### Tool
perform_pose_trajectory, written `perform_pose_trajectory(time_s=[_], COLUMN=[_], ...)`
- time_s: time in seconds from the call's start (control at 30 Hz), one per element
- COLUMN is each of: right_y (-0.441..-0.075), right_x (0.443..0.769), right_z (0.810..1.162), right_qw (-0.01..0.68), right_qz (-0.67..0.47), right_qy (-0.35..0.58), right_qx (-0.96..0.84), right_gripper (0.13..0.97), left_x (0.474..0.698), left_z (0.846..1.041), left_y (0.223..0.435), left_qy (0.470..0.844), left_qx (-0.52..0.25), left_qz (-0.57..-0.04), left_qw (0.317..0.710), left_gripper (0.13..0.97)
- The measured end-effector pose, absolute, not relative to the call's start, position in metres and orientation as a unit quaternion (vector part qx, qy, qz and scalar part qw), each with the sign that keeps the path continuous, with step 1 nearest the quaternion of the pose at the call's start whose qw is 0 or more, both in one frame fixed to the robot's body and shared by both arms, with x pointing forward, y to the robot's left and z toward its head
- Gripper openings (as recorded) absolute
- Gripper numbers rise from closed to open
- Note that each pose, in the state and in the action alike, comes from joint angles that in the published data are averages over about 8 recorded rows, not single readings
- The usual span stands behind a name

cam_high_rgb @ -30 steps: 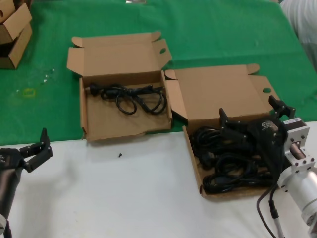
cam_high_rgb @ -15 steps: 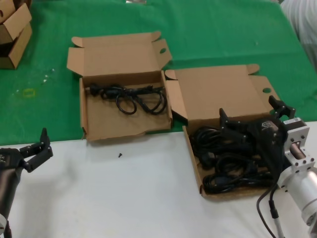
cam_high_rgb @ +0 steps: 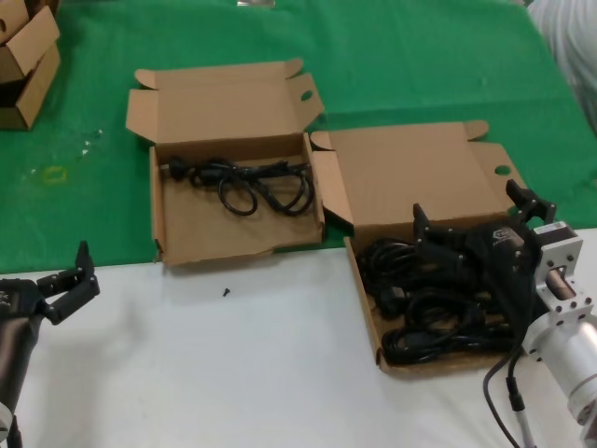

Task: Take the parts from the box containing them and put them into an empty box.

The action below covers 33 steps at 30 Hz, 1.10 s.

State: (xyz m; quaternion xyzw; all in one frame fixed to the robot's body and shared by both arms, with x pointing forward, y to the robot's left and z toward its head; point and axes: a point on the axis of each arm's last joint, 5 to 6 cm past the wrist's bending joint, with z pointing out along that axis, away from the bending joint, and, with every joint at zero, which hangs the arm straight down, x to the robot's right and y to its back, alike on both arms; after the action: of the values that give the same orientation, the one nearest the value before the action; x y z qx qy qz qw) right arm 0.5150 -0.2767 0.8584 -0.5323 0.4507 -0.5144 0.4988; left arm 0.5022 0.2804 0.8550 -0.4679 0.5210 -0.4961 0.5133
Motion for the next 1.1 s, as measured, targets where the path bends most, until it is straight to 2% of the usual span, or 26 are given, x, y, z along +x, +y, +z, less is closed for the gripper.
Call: perform_pose_trajectory(time_s=[1.1], right_y=[-0.2767], right_x=[0.515], right_z=[0.8584], right_qw=[0.499], right_qz=[-0.514], right_qy=[0.451], right_qx=[-0.532], right_gripper=[0.966], left_x=[0.5022], left_z=[0.855], left_y=[0.2804], left_qy=[0.521], left_qx=[-0.468], left_qz=[-0.496], left_qw=[0.513], left_gripper=[0.966])
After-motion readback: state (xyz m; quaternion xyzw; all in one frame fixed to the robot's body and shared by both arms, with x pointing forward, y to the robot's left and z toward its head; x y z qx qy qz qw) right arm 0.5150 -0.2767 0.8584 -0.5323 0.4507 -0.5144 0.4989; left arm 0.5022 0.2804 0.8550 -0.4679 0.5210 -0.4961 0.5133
